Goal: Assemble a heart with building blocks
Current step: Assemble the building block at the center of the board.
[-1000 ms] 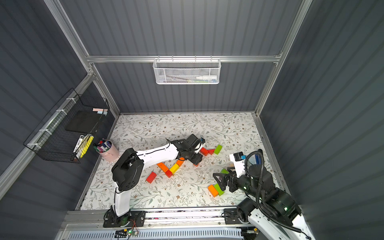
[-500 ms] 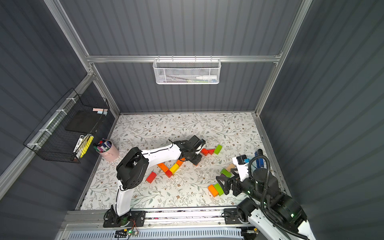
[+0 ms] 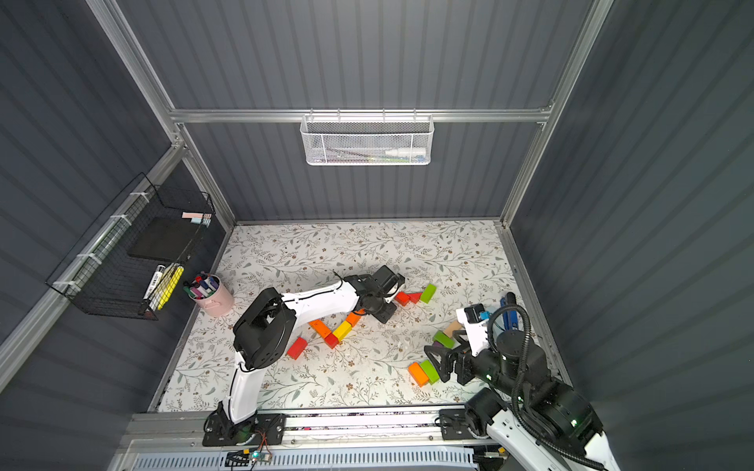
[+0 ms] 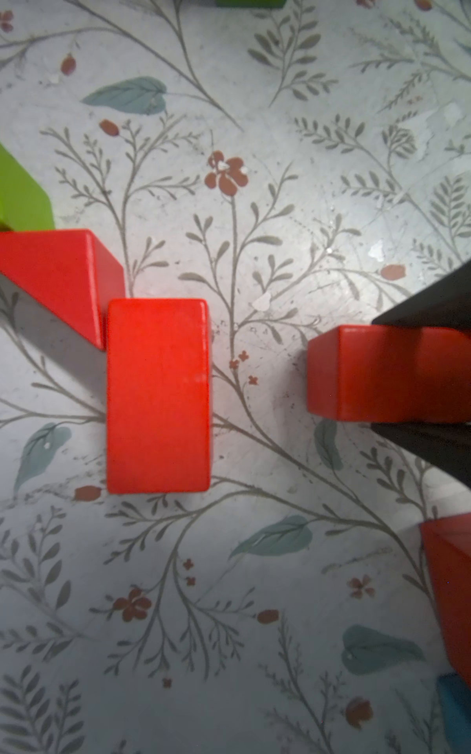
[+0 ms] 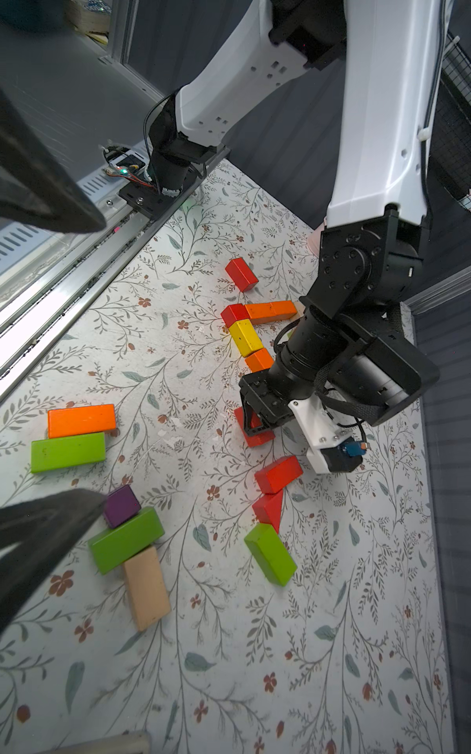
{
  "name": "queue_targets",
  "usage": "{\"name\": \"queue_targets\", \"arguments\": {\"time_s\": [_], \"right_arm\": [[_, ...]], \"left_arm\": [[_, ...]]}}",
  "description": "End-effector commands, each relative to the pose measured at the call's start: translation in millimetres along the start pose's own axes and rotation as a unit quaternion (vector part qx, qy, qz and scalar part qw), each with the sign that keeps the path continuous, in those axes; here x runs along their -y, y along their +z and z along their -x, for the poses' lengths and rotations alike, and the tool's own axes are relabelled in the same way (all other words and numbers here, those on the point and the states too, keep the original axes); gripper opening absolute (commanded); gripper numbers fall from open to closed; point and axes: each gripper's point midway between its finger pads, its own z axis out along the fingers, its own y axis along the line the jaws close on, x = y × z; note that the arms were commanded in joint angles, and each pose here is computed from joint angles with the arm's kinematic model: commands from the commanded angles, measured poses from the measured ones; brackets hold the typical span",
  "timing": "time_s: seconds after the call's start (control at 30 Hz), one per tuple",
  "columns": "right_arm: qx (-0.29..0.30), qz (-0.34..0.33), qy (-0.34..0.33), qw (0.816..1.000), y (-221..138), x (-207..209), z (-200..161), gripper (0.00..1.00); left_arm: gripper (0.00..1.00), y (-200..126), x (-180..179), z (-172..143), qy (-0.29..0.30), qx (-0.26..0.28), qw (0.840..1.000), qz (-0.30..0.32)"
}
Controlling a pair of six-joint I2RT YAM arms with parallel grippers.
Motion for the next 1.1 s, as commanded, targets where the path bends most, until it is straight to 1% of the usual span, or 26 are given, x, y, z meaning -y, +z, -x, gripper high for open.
{"name": "queue_targets", "arguments": {"time_s": [0.0,0.27,0.5,1.07], "right_arm": [[0.001,-0.002,-0.006,1.000,0.3,1.9,-3.3,0.99],[0.001,0.000,-0.005,1.000,0.2,1.6,-3.9,0.99],[0.003,0.000,-0.006,1.000,1.2,1.5,-3.1,0.98],[0.006,-0.002,-0.004,1.000,0.7,2.4,-3.1,0.98]], "left_arm": [[0.31,1.9,-1.3,3.9,0.014,-0.005,1.000,0.013],[0.29,6.1,-0.3,11.3,0.018,-0.005,1.000,0.012],[0.29,13.5,-2.5,9.7,0.005,-0.010,1.000,0.015],[0.29,17.6,-19.5,12.7,-0.002,-0.007,1.000,0.029]]}}
